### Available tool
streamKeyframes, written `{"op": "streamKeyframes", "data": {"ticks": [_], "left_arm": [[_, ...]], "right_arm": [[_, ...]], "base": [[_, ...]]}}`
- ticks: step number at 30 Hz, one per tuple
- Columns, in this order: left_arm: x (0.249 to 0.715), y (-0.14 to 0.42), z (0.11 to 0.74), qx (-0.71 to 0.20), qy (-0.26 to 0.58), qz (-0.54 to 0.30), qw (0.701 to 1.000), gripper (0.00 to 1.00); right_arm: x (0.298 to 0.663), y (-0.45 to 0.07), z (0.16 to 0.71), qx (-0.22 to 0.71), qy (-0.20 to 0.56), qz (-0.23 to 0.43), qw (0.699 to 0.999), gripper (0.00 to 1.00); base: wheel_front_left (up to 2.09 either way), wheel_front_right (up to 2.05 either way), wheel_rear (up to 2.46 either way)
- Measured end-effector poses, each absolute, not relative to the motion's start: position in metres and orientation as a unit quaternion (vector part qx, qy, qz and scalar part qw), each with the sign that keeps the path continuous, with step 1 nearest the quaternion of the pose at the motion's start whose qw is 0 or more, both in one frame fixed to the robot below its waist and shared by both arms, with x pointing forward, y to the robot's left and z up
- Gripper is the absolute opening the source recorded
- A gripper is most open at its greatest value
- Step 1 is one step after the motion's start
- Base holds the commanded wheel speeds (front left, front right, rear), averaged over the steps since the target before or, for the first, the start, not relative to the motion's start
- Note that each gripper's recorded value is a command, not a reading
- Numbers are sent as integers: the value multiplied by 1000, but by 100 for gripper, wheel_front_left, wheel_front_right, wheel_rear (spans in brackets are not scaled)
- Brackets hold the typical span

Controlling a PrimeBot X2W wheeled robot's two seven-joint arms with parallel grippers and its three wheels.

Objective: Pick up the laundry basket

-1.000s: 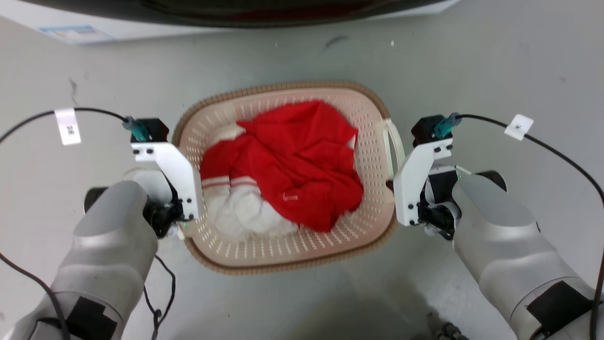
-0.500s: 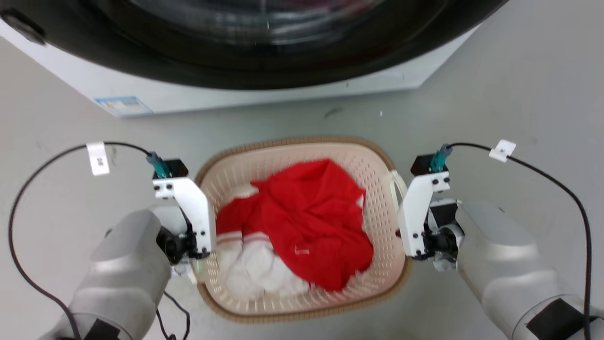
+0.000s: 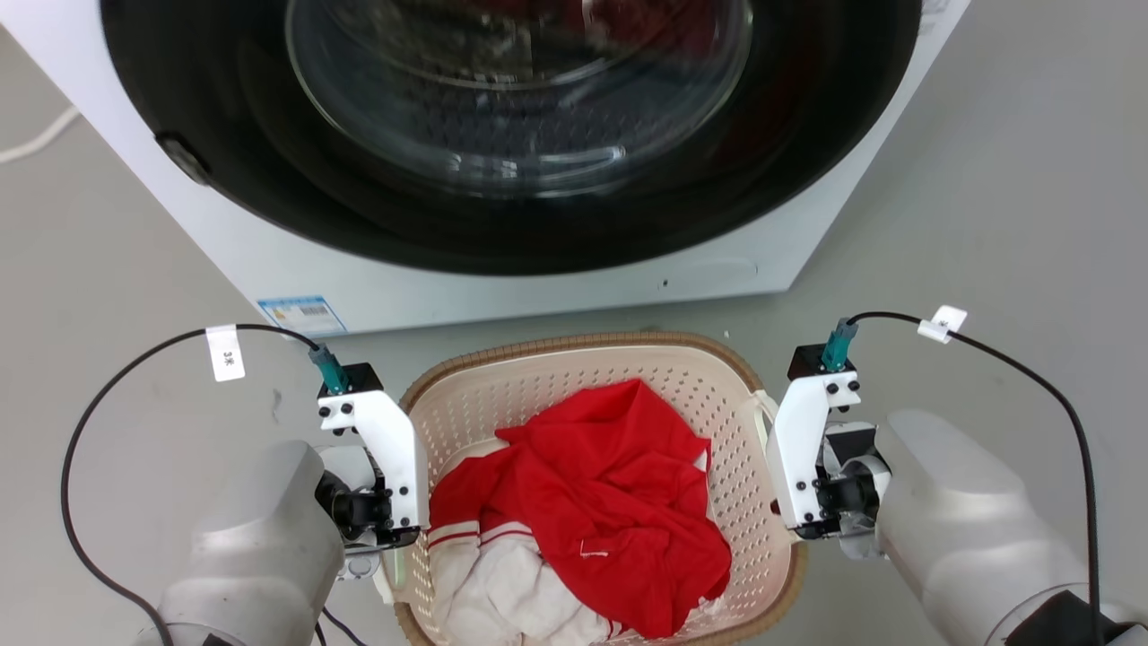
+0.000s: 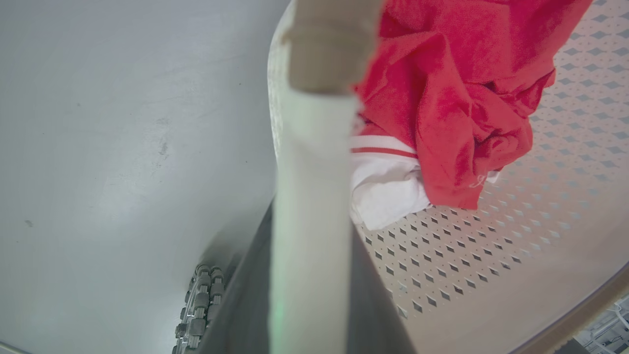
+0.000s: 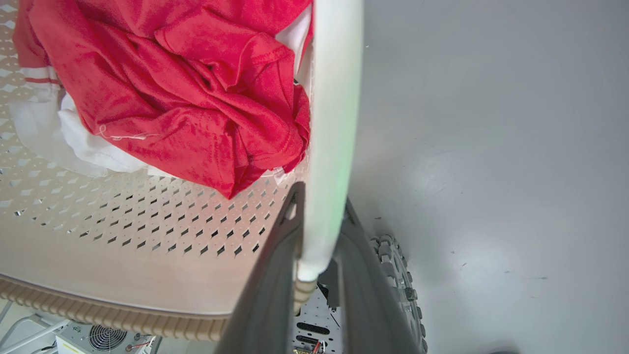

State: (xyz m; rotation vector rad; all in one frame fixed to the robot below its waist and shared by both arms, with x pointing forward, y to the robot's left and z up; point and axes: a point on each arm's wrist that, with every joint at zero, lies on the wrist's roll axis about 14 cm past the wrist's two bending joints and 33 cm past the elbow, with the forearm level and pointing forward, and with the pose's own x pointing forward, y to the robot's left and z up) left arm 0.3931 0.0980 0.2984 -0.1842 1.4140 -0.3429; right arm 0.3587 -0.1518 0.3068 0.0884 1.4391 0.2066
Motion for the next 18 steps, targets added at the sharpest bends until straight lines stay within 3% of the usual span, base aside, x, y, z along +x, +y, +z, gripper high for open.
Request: {"op": "streamKeyframes", "data": {"ticks": [18], "left_arm": [[364, 101, 346, -91, 619, -155, 765, 0]], "right_arm": [[339, -150, 355, 27, 634, 102, 766, 0]], "base": [[0, 0, 0]]}}
